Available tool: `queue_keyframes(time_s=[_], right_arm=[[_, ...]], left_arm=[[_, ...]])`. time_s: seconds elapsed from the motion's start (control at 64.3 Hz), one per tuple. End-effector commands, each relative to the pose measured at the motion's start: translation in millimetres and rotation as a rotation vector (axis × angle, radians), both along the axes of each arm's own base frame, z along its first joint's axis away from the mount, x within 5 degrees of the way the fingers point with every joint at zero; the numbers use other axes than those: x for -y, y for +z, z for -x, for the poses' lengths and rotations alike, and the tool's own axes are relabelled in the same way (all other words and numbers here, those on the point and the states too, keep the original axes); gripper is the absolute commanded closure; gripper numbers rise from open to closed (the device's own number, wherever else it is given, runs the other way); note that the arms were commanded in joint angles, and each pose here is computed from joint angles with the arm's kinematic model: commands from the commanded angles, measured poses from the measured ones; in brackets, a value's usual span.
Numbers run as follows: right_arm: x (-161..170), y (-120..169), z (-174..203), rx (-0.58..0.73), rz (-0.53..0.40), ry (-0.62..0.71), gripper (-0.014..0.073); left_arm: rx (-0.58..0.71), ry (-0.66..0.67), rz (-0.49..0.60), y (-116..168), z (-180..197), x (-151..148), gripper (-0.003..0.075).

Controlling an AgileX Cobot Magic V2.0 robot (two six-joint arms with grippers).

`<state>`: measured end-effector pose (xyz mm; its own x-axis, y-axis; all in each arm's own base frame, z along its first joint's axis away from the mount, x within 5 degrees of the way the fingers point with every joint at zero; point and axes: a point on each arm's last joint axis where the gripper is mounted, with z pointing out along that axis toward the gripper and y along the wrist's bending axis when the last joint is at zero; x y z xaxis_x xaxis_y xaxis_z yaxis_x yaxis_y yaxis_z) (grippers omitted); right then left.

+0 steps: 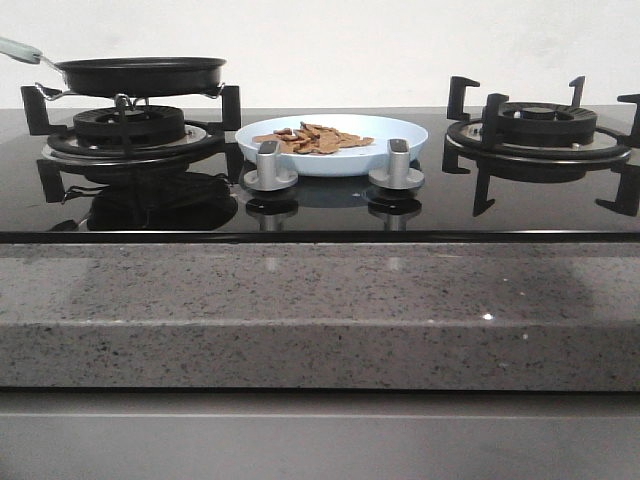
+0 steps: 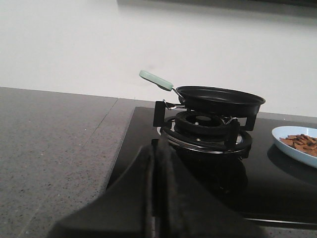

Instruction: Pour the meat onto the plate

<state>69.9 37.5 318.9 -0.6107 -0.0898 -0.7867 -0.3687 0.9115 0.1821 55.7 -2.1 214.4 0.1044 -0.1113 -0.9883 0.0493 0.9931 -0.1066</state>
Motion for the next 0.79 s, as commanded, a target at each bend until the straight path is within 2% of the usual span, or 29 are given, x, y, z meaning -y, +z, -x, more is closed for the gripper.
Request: queue_keyframes(time_s=[0.0, 0.684, 0.777], right_arm=[[-0.8, 11.3, -2.9, 0.068, -0.039, -0.015, 0.071], [-0.8, 11.3, -2.9, 0.068, -0.039, -0.015, 0.071], [2.5, 13.3, 1.8, 0.136, -0.01, -0.023, 0.071]], left_arm=[[0.096, -0.009, 0.022, 6.5, 2.7, 0.2, 0.0741], [0.095, -0.009, 0.022, 6.4, 2.5, 0.2, 0.0741], [0.095, -0.009, 0.022, 6.4, 2.5, 0.2, 0.0741]])
